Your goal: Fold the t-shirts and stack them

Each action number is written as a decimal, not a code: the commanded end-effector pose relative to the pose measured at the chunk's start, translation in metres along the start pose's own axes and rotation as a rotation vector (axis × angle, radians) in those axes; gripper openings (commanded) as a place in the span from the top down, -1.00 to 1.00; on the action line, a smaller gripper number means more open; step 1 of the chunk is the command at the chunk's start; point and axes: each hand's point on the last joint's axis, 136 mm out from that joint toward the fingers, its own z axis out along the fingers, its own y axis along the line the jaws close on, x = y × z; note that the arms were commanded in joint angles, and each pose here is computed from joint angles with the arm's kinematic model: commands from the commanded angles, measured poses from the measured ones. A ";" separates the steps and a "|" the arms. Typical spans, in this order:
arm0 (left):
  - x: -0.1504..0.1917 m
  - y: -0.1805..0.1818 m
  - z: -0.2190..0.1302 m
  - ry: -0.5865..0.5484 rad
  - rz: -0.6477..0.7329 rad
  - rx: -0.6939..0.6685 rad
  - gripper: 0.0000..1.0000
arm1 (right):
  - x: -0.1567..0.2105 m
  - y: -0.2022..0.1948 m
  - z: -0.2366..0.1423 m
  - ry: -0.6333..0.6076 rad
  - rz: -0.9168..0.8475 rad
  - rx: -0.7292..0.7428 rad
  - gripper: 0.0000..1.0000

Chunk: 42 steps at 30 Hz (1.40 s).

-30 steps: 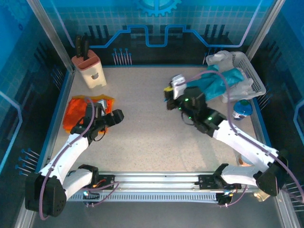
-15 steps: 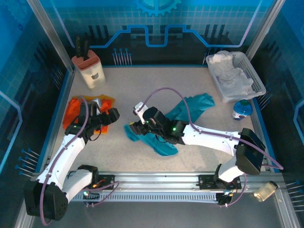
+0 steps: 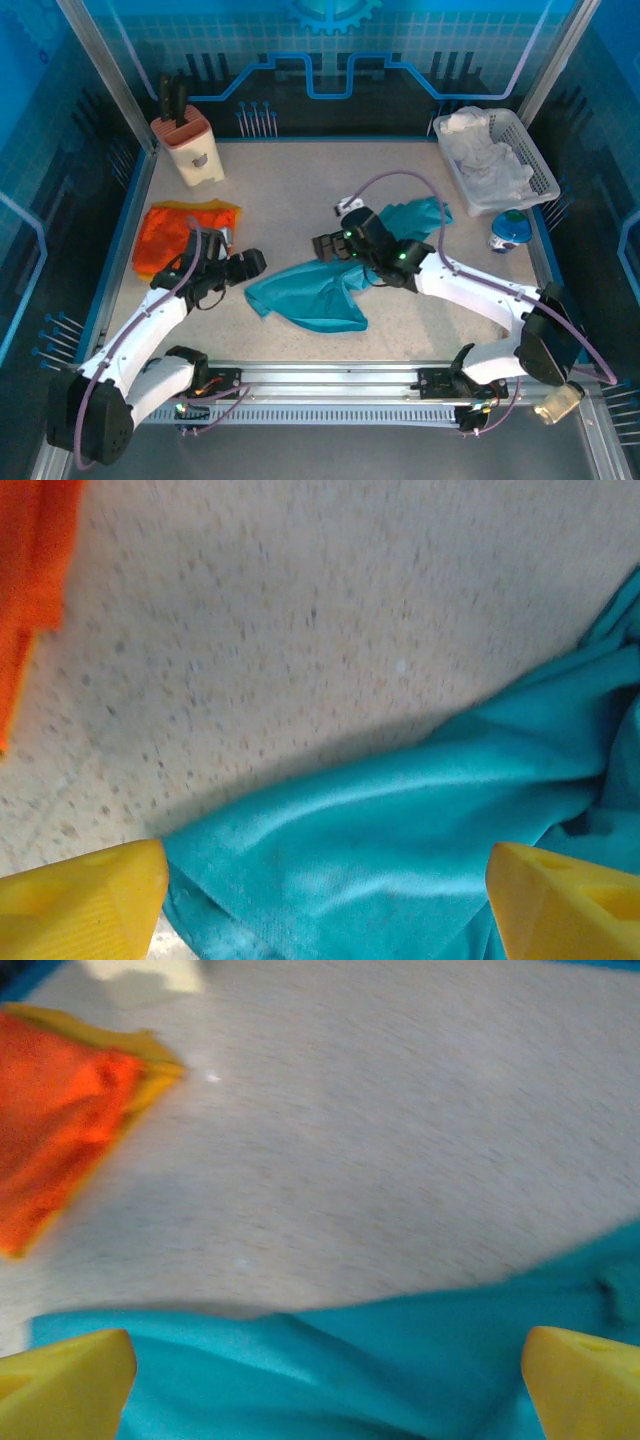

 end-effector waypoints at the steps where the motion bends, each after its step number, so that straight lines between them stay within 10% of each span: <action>1: 0.023 -0.006 0.012 0.062 -0.024 0.021 -0.67 | 0.029 -0.049 -0.008 0.098 0.116 0.124 -0.99; 12: 0.042 -0.027 0.029 0.107 0.037 0.033 -0.68 | 0.067 -0.179 0.015 0.244 0.609 0.325 -0.92; 25: 0.038 -0.025 0.021 0.076 0.051 0.028 -0.69 | 0.074 -0.157 0.089 0.368 0.687 0.230 -0.61; 42: 0.044 -0.019 0.023 0.087 0.056 0.015 -0.70 | 0.068 -0.171 0.098 0.380 0.602 0.287 0.91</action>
